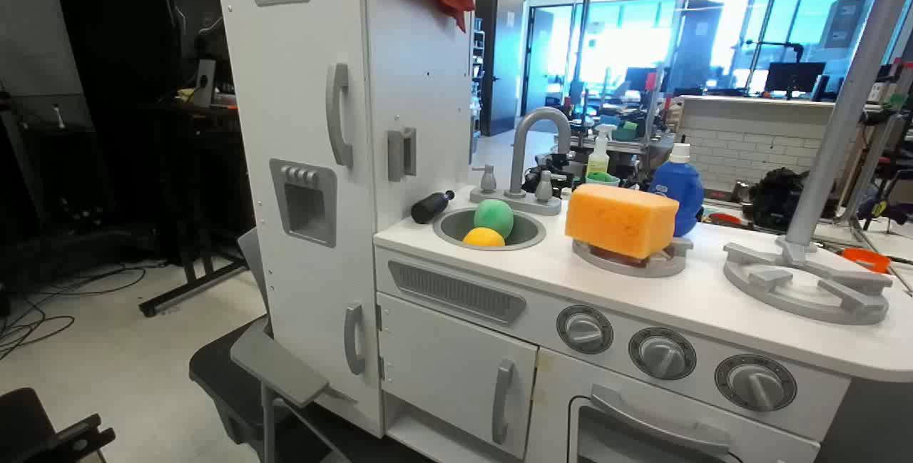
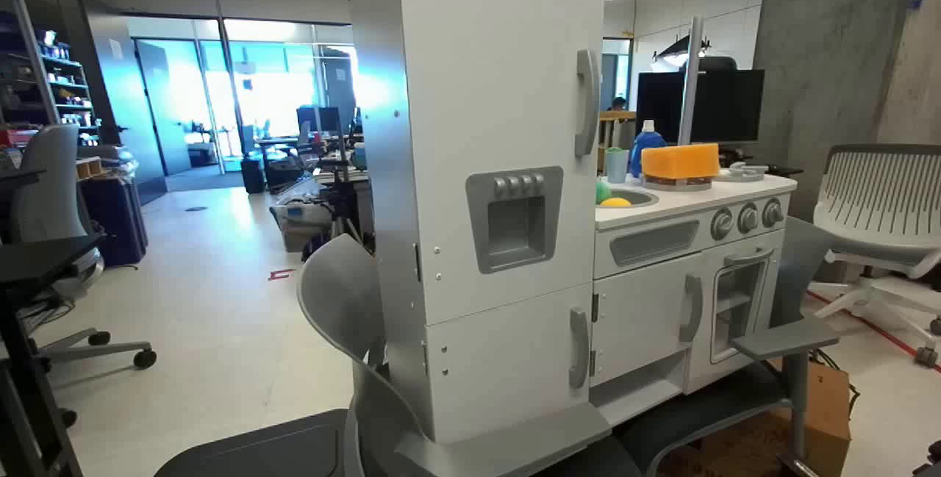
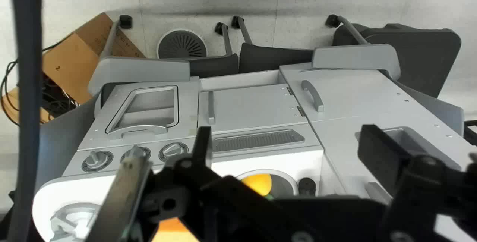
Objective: Open the door of the top cabinet then put the green plushie in the bottom compartment and the orange sponge in the top compartment of the open cabinet
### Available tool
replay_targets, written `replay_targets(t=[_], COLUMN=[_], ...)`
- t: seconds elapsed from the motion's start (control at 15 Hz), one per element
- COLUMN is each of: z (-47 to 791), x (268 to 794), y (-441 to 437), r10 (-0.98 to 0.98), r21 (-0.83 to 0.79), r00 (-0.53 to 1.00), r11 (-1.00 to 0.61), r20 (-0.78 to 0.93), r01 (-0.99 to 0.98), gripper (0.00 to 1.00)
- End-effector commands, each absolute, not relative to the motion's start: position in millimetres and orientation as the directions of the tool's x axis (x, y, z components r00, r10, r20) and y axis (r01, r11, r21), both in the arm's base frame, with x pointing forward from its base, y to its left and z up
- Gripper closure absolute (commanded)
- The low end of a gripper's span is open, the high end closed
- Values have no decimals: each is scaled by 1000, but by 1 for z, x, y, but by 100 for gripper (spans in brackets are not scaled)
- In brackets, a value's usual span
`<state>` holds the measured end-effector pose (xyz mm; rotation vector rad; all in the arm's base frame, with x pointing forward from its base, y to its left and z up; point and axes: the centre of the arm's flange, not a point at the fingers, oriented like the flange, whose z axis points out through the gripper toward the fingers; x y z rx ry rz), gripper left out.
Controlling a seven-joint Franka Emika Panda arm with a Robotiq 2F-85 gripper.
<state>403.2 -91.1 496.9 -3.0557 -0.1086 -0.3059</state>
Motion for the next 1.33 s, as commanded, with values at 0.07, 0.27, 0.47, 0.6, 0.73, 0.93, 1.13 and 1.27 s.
replay_targets(t=[0.07,0.27,0.47,0.6,0.73,0.93,1.13,1.27], z=[498,499,484,477,469,450,433,425], x=[404,404,422,437,457,478,488,496], y=[-91,-91,-50,-1,50,112,136,137], r10=[63,63,93,134,166,149,102,66], r21=[-60,-60,-71,-76,-70,-23,48,87], r00=[977,977,975,971,965,964,970,975], r11=[-995,-995,-991,-985,-980,-987,-994,-995], r20=[203,204,202,200,205,219,222,212], r01=[77,77,109,152,184,158,93,49], gripper=[0,0,0,0,0,0,0,0])
